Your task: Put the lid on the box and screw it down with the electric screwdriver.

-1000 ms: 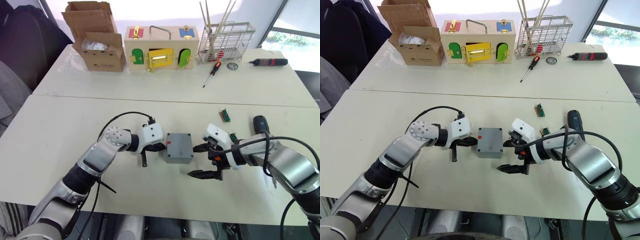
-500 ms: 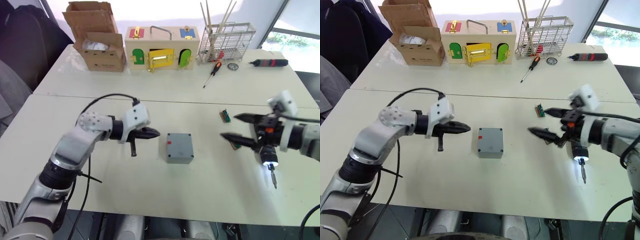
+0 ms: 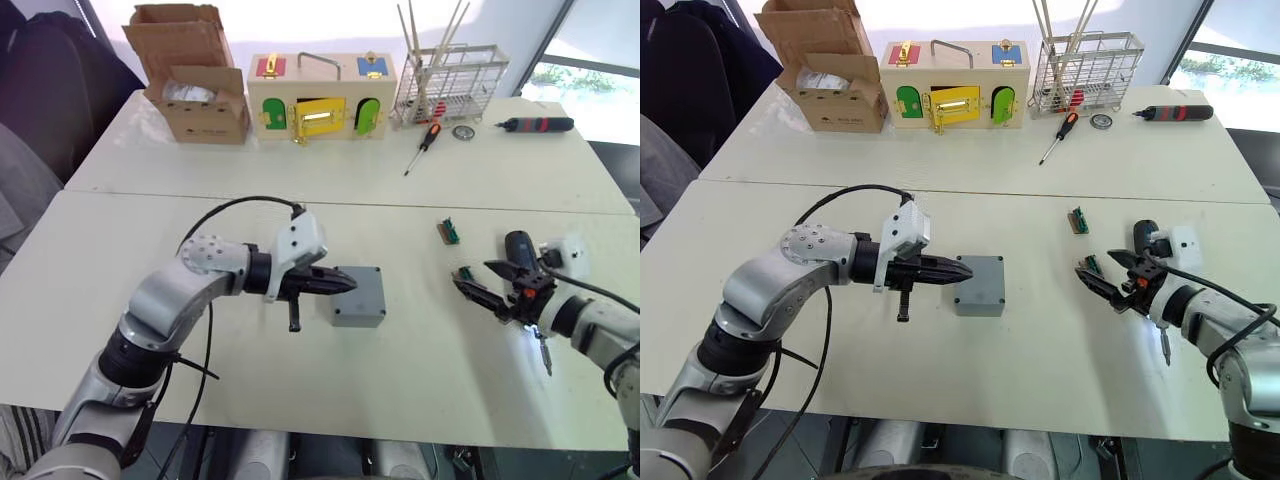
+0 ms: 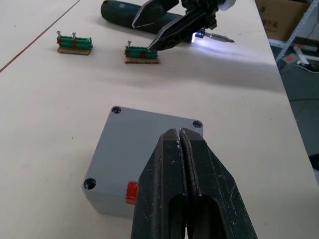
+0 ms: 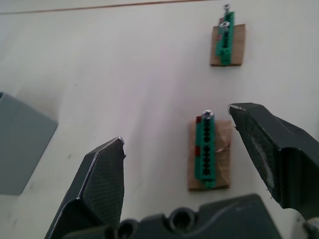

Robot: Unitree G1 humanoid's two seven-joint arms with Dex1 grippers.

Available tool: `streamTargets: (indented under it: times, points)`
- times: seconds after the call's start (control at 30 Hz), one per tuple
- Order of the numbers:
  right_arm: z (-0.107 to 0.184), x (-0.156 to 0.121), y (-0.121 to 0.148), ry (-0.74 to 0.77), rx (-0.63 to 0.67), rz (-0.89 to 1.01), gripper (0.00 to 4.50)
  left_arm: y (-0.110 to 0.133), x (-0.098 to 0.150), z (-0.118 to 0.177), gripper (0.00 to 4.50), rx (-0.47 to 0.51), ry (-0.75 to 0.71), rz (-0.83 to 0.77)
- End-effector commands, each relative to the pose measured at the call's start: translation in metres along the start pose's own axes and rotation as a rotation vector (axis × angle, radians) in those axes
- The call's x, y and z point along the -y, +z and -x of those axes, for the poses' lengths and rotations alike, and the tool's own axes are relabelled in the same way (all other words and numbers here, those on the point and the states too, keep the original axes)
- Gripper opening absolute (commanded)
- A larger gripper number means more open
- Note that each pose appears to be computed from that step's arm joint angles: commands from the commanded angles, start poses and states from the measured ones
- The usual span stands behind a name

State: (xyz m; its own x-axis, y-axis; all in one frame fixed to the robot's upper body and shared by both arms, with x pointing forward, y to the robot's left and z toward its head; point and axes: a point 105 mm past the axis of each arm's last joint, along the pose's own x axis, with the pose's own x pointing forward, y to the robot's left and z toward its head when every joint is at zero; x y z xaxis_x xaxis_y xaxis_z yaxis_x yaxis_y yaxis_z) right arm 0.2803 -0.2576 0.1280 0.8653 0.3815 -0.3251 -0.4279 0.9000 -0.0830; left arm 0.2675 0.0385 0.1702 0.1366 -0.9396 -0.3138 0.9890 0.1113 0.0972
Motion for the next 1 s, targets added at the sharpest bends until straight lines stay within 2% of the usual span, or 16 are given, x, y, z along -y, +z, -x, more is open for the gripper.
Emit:
streamTargets:
  times: [0.03, 0.43, 0.57, 0.63, 0.77, 0.8, 1.0]
  points:
    - [-0.006, 0.003, 0.003, -0.029, 0.045, 0.007, 3.83, 0.006, 0.003, -0.001, 0.00, 0.015, -0.005, -0.034]
    - [-0.023, 0.009, 0.000, -0.058, 0.053, -0.058, 3.83, -0.004, 0.001, -0.003, 0.00, -0.028, 0.019, -0.057]
    - [-0.022, 0.011, -0.001, -0.072, 0.052, -0.067, 2.93, -0.005, 0.003, -0.003, 0.00, -0.028, 0.015, -0.055]
    - [-0.022, 0.012, -0.001, -0.079, 0.050, -0.067, 2.21, -0.005, 0.004, -0.003, 0.00, -0.028, 0.014, -0.056]
    - [-0.022, 0.013, 0.001, -0.091, 0.065, -0.085, 0.29, -0.004, 0.003, -0.003, 0.00, -0.027, 0.015, -0.058]
    - [-0.022, 0.013, 0.000, -0.092, 0.063, -0.084, 0.07, -0.004, 0.003, -0.003, 0.00, -0.028, 0.015, -0.059]
    - [-0.020, 0.010, 0.000, -0.086, 0.071, -0.099, 0.07, -0.004, 0.002, -0.003, 0.00, -0.028, 0.017, -0.060]
